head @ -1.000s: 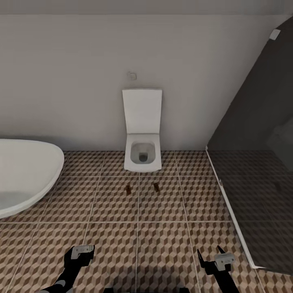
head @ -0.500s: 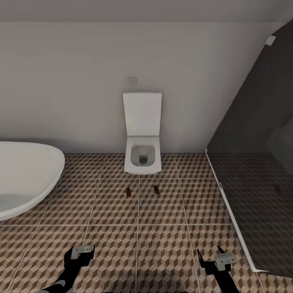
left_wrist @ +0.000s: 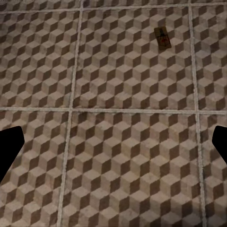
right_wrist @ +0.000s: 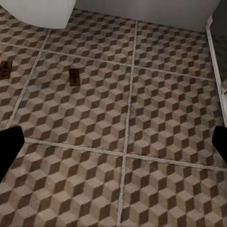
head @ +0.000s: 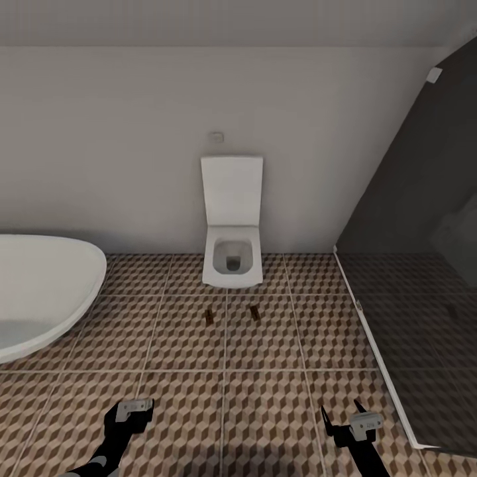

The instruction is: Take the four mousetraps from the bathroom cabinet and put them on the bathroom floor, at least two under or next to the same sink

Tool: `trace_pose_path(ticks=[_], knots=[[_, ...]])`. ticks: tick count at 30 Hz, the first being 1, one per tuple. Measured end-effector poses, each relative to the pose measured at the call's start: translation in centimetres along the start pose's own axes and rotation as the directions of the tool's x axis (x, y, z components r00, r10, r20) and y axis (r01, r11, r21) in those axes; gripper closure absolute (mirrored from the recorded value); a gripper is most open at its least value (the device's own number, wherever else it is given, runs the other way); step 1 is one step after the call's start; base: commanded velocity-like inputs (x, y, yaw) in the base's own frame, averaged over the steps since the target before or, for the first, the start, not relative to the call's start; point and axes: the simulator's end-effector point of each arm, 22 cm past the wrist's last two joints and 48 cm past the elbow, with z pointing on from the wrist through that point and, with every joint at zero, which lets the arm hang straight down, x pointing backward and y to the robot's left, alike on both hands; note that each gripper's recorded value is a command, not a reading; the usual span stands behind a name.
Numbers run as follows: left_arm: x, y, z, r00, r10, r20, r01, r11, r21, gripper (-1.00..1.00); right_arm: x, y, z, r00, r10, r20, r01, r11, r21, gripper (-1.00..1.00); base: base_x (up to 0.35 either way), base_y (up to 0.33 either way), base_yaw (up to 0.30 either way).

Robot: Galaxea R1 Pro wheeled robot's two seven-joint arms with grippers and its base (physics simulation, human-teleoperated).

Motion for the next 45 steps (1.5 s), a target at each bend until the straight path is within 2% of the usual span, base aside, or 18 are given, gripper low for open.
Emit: trace_pose_path(ticks=[45], knots=[[-3.4,0.1,-0.4,0.998,-0.007,0.065,0.007,1.0,-0.001,-1.0,-3.2,-0.6,0.3,0.998,-0.003,0.065,0.002,1.0,0.012,-1.0,0.0,0.0,0.0]])
